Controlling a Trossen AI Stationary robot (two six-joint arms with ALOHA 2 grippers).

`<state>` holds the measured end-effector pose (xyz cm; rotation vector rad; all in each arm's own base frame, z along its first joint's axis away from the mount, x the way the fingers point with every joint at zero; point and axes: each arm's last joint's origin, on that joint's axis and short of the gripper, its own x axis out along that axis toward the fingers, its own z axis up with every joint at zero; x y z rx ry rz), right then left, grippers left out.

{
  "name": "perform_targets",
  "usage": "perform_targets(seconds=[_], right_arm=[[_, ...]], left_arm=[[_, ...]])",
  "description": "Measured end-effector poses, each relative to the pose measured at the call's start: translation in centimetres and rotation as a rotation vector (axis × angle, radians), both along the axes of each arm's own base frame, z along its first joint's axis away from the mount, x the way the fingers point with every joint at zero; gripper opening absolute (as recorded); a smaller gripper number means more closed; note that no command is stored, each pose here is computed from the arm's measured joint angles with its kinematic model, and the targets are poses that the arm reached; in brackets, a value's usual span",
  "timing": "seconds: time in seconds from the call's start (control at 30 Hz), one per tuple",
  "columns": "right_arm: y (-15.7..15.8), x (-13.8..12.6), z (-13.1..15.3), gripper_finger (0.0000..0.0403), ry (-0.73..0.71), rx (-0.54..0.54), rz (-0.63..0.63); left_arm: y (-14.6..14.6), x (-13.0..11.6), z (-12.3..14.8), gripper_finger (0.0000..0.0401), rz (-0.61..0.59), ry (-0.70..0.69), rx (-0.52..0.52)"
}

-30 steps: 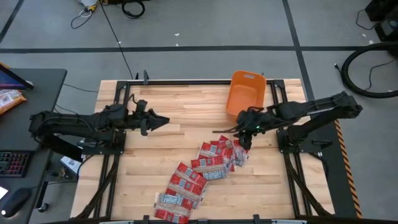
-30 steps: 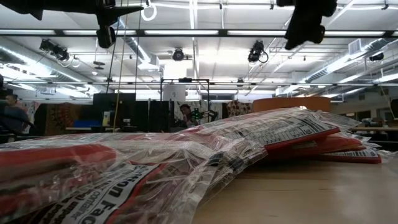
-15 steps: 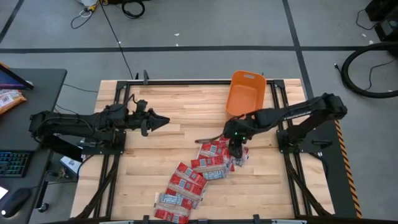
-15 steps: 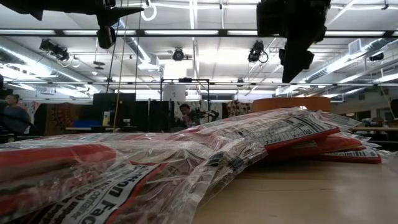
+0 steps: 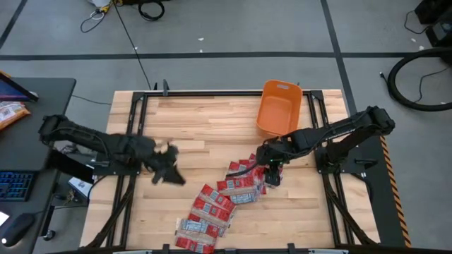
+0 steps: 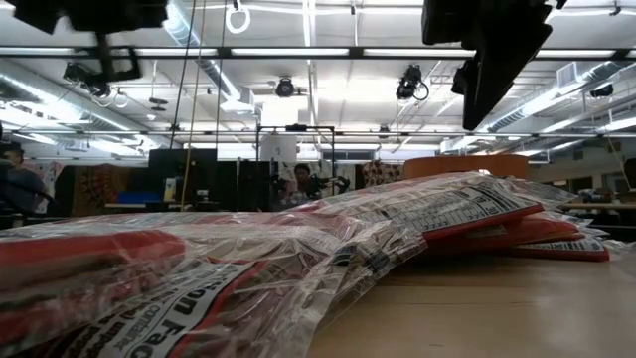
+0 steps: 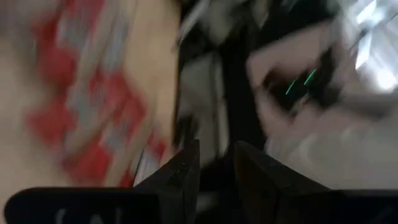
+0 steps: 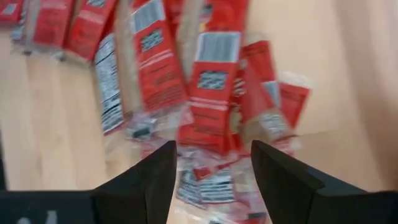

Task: Sort popcorn bags into baskets
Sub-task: Adjust the red popcorn bags on the table

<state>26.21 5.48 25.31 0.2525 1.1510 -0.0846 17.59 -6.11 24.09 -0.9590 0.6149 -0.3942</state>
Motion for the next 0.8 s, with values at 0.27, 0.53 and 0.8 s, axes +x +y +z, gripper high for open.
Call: perform_targets(seconds=[0.27,0.53,0.8], right_arm=[[-0.4,-0.9,1.3,0.0212,-0.060,-0.057,-0.047],[-0.5,-0.8,1.4,0.0212,-0.066,-0.063,-0.051],[-0.5,-0.9,1.4,0.0212,-0.069,-0.052,-0.073]], left_arm=[[-5.0,0.4,-4.0,0.0103,-0.178,0.242,0.065],[-8.9,2.0,-7.2,0.0103,-0.227,0.291,0.000],[-9.8,3.6,-10.7,0.0103,-0.139,0.343,0.010]])
